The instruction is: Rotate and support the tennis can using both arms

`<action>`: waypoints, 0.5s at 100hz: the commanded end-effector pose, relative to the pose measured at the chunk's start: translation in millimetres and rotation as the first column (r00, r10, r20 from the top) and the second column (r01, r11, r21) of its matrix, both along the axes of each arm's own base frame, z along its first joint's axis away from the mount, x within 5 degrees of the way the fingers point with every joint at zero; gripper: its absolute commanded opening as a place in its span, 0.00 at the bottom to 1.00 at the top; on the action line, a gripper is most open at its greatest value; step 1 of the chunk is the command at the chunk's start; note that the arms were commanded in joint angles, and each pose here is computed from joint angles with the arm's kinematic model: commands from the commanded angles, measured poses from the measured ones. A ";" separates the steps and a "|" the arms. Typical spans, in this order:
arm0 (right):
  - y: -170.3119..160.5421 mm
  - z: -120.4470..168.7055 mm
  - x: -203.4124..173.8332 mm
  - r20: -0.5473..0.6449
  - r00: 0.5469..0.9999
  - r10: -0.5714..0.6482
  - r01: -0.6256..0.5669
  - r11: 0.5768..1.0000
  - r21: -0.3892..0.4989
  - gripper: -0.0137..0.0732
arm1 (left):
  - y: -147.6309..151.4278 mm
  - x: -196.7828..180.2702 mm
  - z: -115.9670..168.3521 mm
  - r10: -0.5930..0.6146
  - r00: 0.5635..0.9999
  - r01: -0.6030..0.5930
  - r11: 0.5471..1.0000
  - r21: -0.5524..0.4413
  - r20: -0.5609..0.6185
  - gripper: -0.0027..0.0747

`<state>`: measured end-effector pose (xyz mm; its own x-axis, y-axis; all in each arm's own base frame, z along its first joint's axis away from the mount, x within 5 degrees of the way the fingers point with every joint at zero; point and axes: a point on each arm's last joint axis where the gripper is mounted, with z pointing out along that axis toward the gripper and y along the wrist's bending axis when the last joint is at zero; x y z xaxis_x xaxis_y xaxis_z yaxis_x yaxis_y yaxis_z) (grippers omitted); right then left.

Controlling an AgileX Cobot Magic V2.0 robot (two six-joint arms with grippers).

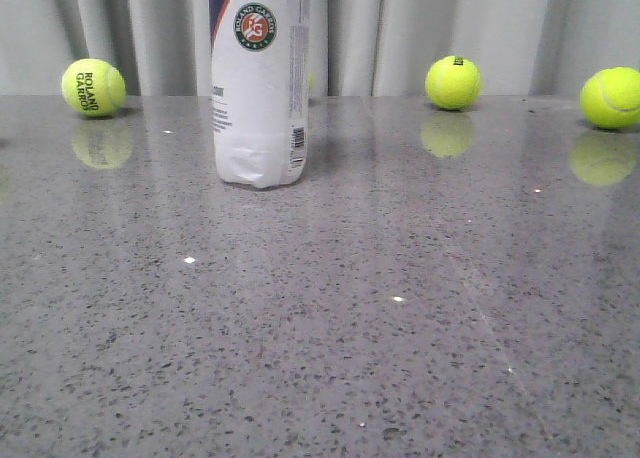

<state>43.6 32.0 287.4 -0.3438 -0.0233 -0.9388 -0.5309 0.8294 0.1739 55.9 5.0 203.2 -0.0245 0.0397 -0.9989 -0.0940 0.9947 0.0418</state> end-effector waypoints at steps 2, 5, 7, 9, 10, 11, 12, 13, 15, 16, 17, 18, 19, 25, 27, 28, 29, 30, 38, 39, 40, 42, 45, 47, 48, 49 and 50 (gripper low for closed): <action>0.8 14.0 2.5 0.107 0.994 -0.006 0.001 0.999 0.050 0.09 | 0.7 -0.7 -6.7 0.010 0.998 -0.009 1.000 -0.007 0.060 0.01; 1.1 13.8 3.5 0.124 0.992 -0.010 0.003 0.999 0.055 0.09 | 0.7 -0.7 -6.7 0.010 0.998 -0.009 1.000 -0.007 0.060 0.01; 1.3 13.8 4.1 0.134 0.991 -0.014 0.005 0.998 0.061 0.09 | 0.7 -0.7 -6.7 0.010 0.998 -0.009 1.000 -0.007 0.060 0.01; 1.4 13.5 4.6 0.140 0.990 -0.017 0.008 0.998 0.066 0.09 | 0.7 -0.7 -6.7 0.010 0.998 -0.009 1.000 -0.007 0.060 0.01; 1.3 13.6 4.9 0.148 0.989 -0.022 0.012 0.997 0.071 0.09 | 0.7 -0.7 -6.7 0.010 0.998 -0.009 1.000 -0.007 0.060 0.01; 1.3 13.5 5.2 0.151 0.988 -0.025 0.014 0.997 0.073 0.09 | 0.7 -0.7 -6.7 0.010 0.998 -0.009 1.000 -0.007 0.060 0.01; 1.2 13.3 5.8 0.157 0.987 -0.032 0.020 0.997 0.078 0.09 | 0.7 -0.7 -6.7 0.010 0.998 -0.009 1.000 -0.007 0.060 0.01; 1.1 13.2 5.9 0.161 0.986 -0.036 0.023 0.996 0.080 0.09 | 0.7 -0.7 -6.7 0.010 0.998 -0.009 1.000 -0.007 0.060 0.01; 0.8 13.0 6.9 0.172 0.984 -0.049 0.034 0.996 0.088 0.09 | 0.7 -0.7 -6.7 0.010 0.998 -0.009 1.000 -0.007 0.060 0.01; 0.7 12.8 7.2 0.175 0.983 -0.054 0.039 0.995 0.090 0.09 | 0.7 -0.7 -6.7 0.010 0.998 -0.009 1.000 -0.007 0.060 0.01; 0.5 12.4 7.9 0.180 0.982 -0.064 0.048 0.994 0.095 0.09 | 0.7 -0.7 -6.7 0.010 0.998 -0.009 1.000 -0.007 0.060 0.01; 0.3 12.2 8.3 0.183 0.981 -0.070 0.053 0.994 0.097 0.09 | 0.7 -0.7 -6.7 0.010 0.998 -0.009 1.000 -0.007 0.060 0.01; 0.0 11.6 9.0 0.190 0.978 -0.081 0.063 0.993 0.101 0.09 | 0.7 -0.7 -6.7 0.010 0.998 -0.009 1.000 -0.007 0.060 0.01; -1.7 8.8 12.4 0.214 0.968 -0.134 0.111 0.987 0.118 0.09 | 0.7 -0.7 -6.7 0.010 0.998 -0.009 1.000 -0.007 0.060 0.01; -2.6 7.4 13.8 0.222 0.962 -0.156 0.131 0.984 0.125 0.09 | 0.7 -0.7 -6.7 0.010 0.998 -0.009 1.000 -0.007 0.060 0.01; -3.2 5.5 14.7 0.221 0.960 -0.170 0.145 0.982 0.124 0.09 | 0.7 -0.7 -6.7 0.010 0.998 -0.009 1.000 -0.007 0.060 0.01; -3.5 5.7 15.2 0.230 0.957 -0.178 0.151 0.980 0.130 0.09 | 0.7 -0.7 -6.7 0.010 0.998 -0.009 1.000 -0.007 0.060 0.01; -3.8 5.2 15.7 0.233 0.954 -0.186 0.158 0.978 0.132 0.09 | 0.7 -0.7 -6.7 0.010 0.998 -0.009 1.000 -0.007 0.060 0.01; -8.5 -1.8 20.7 0.261 0.925 -0.278 0.244 0.958 0.152 0.09 | 0.7 -0.7 -6.7 0.010 0.998 -0.009 1.000 -0.007 0.060 0.01; -9.0 -2.2 21.1 0.263 0.922 -0.285 0.251 0.956 0.154 0.09 | 0.7 -0.7 -6.7 0.010 0.998 -0.009 1.000 -0.007 0.060 0.01; -9.8 -3.4 21.8 0.267 0.916 -0.300 0.265 0.951 0.157 0.09 | 0.7 -0.7 -6.7 0.010 0.998 -0.009 1.000 -0.007 0.060 0.01; -11.2 -5.6 22.8 0.269 0.908 -0.321 0.287 0.945 0.158 0.09 | 0.7 -0.7 -6.7 0.010 0.998 -0.009 1.000 -0.007 0.060 0.01; -13.1 -7.2 23.6 0.285 0.893 -0.349 0.311 0.935 0.170 0.09 | 0.7 -0.7 -6.7 0.010 0.998 -0.009 1.000 -0.007 0.060 0.01; -14.4 -9.1 24.5 0.292 0.882 -0.369 0.330 0.928 0.174 0.09 | 0.7 -0.7 -6.7 0.010 0.998 -0.009 1.000 -0.007 0.060 0.01; -15.0 -9.7 24.6 0.295 0.879 -0.376 0.336 0.925 0.177 0.09 | 0.7 -0.7 -6.7 0.010 0.998 -0.009 1.000 -0.007 0.060 0.01; -15.9 -11.5 25.0 0.295 0.873 -0.388 0.350 0.920 0.177 0.09 | 0.7 -0.7 -6.7 0.010 0.998 -0.009 1.000 -0.007 0.060 0.01; -16.4 -11.4 24.9 0.304 0.867 -0.395 0.354 0.917 0.183 0.09 | 0.7 -0.7 -6.7 0.010 0.998 -0.009 1.000 -0.007 0.060 0.01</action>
<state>66.3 20.3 263.9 -0.1369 0.1400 -0.9806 -0.2728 0.9463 0.1732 55.9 5.0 203.2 -0.0245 0.0397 -0.9989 -0.0940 0.9947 0.0418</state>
